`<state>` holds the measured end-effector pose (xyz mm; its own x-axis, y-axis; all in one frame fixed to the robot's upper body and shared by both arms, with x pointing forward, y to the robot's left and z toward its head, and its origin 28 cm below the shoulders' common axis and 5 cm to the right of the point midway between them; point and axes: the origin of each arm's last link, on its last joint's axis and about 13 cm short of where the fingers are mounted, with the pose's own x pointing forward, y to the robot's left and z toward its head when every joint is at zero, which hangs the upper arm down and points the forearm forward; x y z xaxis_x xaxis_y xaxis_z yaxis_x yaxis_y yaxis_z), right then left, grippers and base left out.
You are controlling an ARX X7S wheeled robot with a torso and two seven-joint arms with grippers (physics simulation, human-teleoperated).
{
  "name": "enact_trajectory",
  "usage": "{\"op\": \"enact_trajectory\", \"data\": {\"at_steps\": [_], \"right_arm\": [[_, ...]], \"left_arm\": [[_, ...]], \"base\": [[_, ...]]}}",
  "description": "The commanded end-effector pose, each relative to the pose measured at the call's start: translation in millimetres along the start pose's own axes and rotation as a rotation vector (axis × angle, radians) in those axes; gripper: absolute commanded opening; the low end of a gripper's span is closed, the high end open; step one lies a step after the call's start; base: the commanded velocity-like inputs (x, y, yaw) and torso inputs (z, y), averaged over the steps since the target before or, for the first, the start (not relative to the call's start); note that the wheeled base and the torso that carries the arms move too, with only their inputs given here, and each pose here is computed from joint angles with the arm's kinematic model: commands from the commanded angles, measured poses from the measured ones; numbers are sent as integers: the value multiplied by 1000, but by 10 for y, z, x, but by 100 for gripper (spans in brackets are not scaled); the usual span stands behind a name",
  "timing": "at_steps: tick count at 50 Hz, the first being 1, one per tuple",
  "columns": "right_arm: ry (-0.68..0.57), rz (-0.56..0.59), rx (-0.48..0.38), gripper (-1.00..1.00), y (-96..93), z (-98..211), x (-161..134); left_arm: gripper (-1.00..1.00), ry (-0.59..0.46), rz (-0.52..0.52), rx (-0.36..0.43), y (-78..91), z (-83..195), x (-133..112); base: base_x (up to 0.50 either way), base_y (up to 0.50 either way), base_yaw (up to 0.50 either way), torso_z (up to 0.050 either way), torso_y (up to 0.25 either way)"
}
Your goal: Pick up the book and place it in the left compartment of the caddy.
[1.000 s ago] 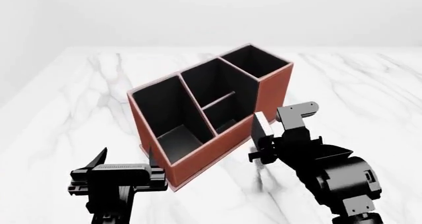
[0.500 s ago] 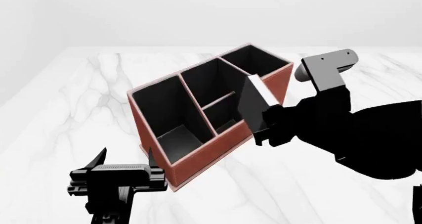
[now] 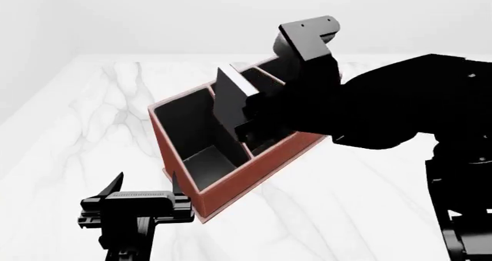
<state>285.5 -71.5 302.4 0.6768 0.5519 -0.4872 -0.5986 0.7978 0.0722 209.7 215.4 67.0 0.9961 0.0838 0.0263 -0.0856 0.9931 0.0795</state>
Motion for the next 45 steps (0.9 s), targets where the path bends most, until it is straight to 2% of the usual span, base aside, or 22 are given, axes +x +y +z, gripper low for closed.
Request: {"op": "enact_trajectory", "data": {"at_steps": [1,9,26,34,45], "right_arm": [[-12,22,-3,-100,-26,147,425],[39,26,6,-100,-34,81,764],[98,3,14,-100,-13,-187,1228],[111,-7,9,-100,17,-301,1342],[123,-18,-65,-100,171,-409,1420]], "left_arm": [[100,1,0,2,-4,-8,3],[100,0,1,-1,2,-6,-1],[100,-2,1,1,-1,-2,6],[100,-6,-1,4,2,15,12],[100,-6,-4,3,-4,11,12]], "base": [[0,0,0,0,0],[0,0,0,0,1],[0,0,0,0,1],[0,0,0,0,1],[0,0,0,1,1]]}}
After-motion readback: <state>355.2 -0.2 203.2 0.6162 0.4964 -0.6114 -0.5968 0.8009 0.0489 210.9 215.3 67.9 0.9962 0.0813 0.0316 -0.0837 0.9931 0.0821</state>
